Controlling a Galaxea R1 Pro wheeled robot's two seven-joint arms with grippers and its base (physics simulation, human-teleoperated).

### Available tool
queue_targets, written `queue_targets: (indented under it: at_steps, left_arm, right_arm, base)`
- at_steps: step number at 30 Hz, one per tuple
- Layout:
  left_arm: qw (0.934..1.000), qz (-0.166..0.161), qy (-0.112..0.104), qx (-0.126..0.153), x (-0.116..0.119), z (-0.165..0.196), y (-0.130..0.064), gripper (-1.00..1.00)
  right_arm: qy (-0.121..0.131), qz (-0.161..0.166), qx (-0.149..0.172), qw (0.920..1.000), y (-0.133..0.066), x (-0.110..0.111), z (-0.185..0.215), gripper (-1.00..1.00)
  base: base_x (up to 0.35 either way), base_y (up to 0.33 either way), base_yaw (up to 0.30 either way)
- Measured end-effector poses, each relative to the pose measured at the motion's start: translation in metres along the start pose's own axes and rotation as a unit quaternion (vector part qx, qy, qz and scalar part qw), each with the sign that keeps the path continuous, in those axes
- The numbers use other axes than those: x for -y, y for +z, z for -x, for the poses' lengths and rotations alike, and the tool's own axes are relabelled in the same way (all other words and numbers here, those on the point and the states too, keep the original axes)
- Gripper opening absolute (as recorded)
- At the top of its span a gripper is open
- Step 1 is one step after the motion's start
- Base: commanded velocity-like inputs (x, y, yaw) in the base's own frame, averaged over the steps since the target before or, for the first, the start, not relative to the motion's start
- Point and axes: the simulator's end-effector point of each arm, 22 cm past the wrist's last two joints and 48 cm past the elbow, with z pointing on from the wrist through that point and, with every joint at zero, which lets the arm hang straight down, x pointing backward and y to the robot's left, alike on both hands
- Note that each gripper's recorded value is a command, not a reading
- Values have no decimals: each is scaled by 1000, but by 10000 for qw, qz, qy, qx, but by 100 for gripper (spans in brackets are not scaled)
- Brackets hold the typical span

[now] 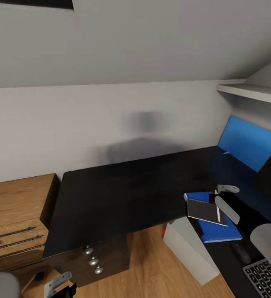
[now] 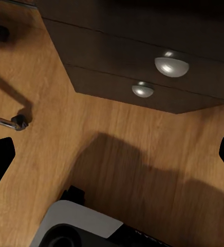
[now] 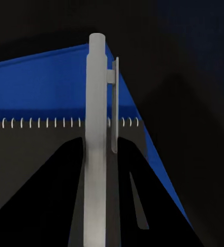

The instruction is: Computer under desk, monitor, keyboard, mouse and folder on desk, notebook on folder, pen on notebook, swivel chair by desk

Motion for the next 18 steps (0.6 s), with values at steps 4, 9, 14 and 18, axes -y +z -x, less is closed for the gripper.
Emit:
queue_targets:
  at_steps: [4,9,14,18]
  left_arm:
    - [10000,-3,2,0,0,-1,4,100]
    - [10000,-4,3,0,1,-2,9,100]
    - [10000,-4,5,1,1,-4,15,100]
    - [10000,-10,-1,3,1,-5,19,100]
  right_arm:
    - [12,4,17,10000,4,-2,-1,-100]
    - [14,5,25,10000,8,-3,-3,-100]
    - [10,5,29,10000,13,-5,-5,-100]
    - [10,5,30,10000,16,-7,-7,-100]
  base:
    - [0,0,0]
    - [0,0,0]
    - [0,0,0]
    - [0,0,0]
